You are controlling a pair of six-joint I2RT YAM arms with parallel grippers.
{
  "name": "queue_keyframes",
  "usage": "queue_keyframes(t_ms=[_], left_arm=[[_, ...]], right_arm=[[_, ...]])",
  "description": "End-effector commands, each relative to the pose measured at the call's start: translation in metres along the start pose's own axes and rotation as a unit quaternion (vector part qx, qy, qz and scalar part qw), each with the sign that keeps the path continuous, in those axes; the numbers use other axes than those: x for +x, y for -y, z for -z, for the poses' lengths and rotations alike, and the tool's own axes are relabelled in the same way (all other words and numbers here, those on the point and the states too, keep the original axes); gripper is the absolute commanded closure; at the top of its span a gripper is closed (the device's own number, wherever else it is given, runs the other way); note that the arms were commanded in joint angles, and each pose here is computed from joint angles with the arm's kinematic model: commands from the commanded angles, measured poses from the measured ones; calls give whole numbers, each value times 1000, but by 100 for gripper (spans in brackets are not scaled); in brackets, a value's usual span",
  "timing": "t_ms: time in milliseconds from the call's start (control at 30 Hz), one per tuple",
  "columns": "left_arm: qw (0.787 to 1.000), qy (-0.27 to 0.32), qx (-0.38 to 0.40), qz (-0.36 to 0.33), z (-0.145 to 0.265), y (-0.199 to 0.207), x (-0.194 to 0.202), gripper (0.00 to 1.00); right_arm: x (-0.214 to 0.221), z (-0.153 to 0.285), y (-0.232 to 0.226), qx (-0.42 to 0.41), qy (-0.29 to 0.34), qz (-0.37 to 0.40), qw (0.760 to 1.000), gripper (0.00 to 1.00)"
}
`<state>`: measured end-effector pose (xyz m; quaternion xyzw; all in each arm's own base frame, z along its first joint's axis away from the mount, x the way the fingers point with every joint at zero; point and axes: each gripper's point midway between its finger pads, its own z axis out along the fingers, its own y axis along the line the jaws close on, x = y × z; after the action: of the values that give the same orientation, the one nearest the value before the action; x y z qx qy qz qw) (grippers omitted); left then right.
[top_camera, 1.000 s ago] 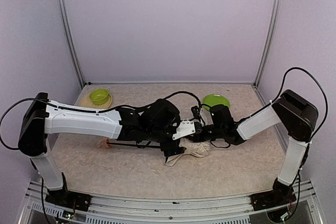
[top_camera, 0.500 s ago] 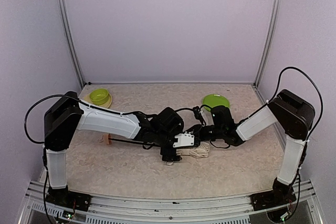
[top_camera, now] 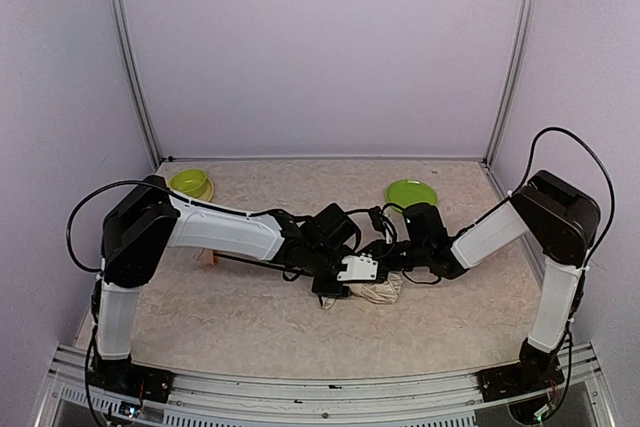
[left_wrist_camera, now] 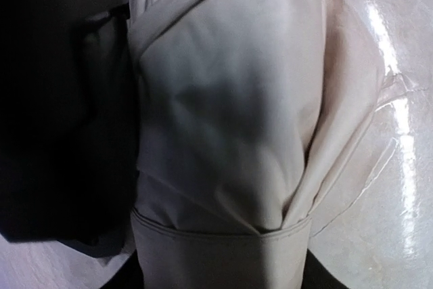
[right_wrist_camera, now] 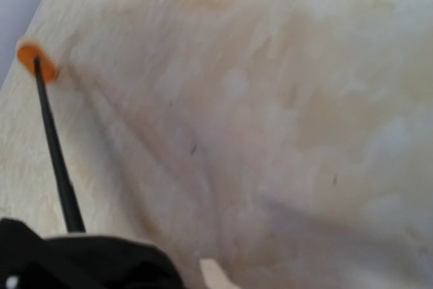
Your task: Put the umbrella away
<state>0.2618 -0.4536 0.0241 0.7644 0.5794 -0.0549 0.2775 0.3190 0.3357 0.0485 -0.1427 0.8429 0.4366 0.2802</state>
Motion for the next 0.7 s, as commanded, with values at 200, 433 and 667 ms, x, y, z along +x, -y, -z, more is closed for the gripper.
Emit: queue_keyframes(t_ms=[200, 433, 667], left_arm=[[978, -147, 143, -30, -36, 94, 90, 77], [983, -151, 102, -27, -36, 82, 89, 100], [998, -33, -36, 25, 5, 24, 40, 100]], right_arm=[[-11, 16, 19, 39, 15, -5, 999, 100], [-18, 29, 26, 55, 23, -17, 998, 78], [-39, 67, 27, 77, 48, -1, 996, 54]])
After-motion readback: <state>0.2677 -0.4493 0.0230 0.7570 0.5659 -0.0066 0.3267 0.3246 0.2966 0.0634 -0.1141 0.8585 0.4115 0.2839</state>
